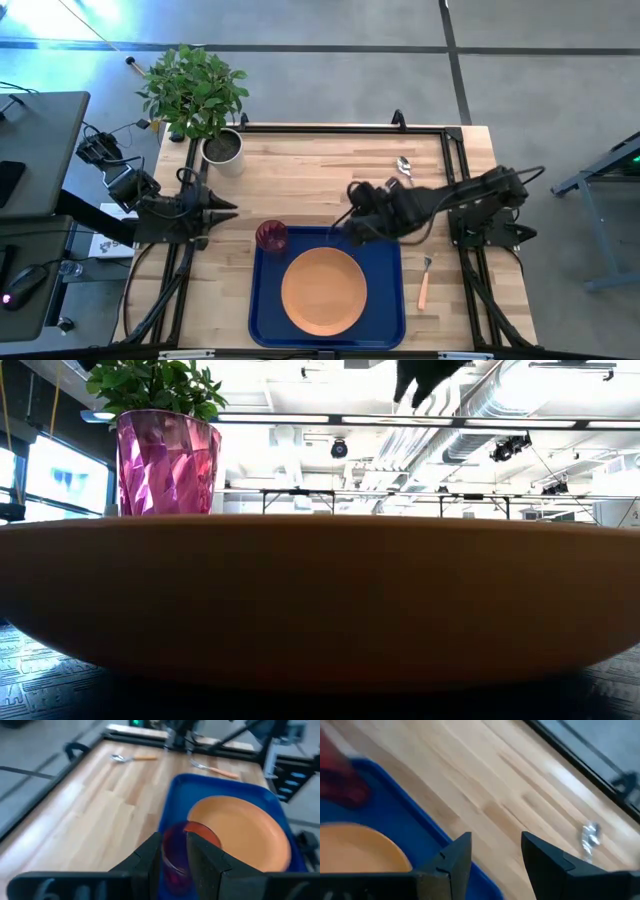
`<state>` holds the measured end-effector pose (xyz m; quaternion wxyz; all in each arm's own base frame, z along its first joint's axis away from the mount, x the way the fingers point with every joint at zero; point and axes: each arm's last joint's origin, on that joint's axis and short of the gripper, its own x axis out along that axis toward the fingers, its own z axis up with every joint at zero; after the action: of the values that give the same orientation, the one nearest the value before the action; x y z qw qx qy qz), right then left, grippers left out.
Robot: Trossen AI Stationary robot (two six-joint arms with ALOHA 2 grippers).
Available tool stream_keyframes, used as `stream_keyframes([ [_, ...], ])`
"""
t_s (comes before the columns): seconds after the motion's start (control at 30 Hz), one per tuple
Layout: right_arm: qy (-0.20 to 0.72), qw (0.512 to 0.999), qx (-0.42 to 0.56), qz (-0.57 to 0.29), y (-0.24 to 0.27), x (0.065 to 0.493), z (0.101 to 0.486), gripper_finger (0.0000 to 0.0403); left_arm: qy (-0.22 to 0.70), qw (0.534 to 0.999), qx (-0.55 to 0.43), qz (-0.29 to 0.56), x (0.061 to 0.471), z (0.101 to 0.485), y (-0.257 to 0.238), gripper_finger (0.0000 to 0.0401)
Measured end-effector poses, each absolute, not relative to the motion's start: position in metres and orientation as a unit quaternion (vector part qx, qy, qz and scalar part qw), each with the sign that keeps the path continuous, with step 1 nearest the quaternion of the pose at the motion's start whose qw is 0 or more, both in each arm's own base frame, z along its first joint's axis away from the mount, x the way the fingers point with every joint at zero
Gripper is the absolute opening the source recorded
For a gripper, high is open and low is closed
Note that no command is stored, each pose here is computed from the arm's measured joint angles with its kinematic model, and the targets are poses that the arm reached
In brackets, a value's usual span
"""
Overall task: Pick and place plate/cup/fork/spoon on tray
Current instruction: Put the yellow spoon on the blue serving tray to the right of the orange plate
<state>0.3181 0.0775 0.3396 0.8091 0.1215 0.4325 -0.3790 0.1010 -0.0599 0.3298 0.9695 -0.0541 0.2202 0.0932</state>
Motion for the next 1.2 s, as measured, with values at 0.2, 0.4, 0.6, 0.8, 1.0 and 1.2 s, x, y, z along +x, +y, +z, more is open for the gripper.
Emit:
stream_keyframes([
  [0.2, 0.517, 0.757, 0.089, -0.39, 0.041, 0.304, 0.343, 0.0163, 0.196, 0.967, -0.047, 0.156, 0.103, 0.331, -0.053, 0.0083],
  [0.4, 0.567, 0.732, 0.065, -0.371, 0.006, 0.303, 0.343, 0.0163, 0.204, 0.959, -0.024, 0.195, 0.112, 0.331, -0.042, 0.0081],
  [0.6, 0.599, 0.713, 0.052, -0.359, -0.025, 0.301, 0.343, 0.0163, 0.18, 0.963, -0.015, 0.201, 0.125, 0.34, -0.034, 0.0081],
  [0.8, 0.62, 0.698, 0.048, -0.356, -0.056, 0.297, 0.343, 0.0163, 0.177, 0.957, -0.012, 0.231, 0.131, 0.341, -0.022, 0.0081],
  [1.0, 0.633, 0.679, 0.085, -0.363, -0.092, 0.288, 0.342, 0.0163, 0.185, 0.953, -0.024, 0.24, 0.133, 0.341, -0.014, 0.0081],
  [1.2, 0.642, 0.662, 0.141, -0.361, -0.131, 0.272, 0.341, 0.0163, 0.186, 0.948, -0.031, 0.255, 0.134, 0.34, -0.008, 0.0081],
])
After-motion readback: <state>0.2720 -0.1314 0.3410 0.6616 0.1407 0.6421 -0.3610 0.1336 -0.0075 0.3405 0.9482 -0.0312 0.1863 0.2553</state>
